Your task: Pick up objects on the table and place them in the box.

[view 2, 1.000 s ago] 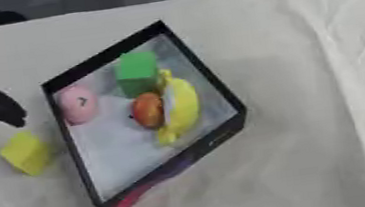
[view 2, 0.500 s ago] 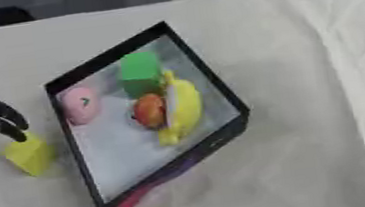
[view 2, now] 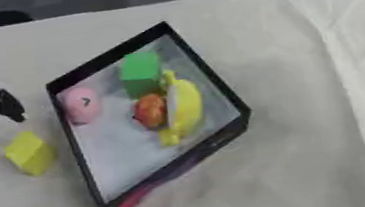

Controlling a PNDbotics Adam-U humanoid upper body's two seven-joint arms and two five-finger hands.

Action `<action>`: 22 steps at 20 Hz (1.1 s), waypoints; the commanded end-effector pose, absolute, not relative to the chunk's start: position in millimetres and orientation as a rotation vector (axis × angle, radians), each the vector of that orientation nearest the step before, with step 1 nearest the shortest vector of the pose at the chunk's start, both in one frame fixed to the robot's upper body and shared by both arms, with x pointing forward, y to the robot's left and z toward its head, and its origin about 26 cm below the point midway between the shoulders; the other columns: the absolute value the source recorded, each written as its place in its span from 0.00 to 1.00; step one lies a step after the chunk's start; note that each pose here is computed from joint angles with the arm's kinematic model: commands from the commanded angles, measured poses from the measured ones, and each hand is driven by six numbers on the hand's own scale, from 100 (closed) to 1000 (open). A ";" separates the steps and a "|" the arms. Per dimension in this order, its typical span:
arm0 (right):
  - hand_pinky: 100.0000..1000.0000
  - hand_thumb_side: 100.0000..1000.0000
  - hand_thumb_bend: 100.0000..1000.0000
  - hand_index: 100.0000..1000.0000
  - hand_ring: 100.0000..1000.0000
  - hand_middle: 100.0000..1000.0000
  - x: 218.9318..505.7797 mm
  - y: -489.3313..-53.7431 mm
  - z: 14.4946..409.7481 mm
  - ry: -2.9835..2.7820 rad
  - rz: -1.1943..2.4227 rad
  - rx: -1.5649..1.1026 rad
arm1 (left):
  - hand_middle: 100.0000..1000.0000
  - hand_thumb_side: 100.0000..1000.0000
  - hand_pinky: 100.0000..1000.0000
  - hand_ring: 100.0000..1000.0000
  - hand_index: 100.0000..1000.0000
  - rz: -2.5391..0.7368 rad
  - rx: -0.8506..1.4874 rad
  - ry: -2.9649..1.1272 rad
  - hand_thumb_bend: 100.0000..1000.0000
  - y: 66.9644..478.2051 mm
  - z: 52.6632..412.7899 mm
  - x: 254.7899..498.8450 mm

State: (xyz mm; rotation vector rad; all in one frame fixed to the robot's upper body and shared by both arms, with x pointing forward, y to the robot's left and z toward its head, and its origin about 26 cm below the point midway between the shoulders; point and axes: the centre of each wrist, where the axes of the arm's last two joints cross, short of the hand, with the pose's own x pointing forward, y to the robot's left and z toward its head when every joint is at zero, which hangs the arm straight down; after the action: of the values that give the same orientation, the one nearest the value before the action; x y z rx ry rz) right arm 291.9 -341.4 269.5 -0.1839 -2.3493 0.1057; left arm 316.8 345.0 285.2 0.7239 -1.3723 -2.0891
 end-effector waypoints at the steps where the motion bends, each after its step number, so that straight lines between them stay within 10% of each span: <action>1: 0.89 0.49 0.00 0.78 0.69 0.65 287.1 -342.1 278.7 -2.377 0.130 -0.208 | 0.76 0.11 0.79 0.81 0.82 -2.077 0.747 -1.367 0.34 350.5 291.1 321.9; 22: 0.89 0.49 0.00 0.78 0.69 0.65 288.4 -339.8 279.4 -2.379 0.127 -0.193 | 0.75 0.10 0.79 0.81 0.80 -2.144 0.641 -1.167 0.42 358.5 267.5 350.1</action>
State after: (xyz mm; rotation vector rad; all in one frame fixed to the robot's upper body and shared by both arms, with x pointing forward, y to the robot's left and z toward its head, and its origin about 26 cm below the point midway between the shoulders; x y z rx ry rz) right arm 292.5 -340.2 268.7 -0.1744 -2.3426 0.1035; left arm 351.0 355.0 256.6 0.6300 -1.2204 -2.0721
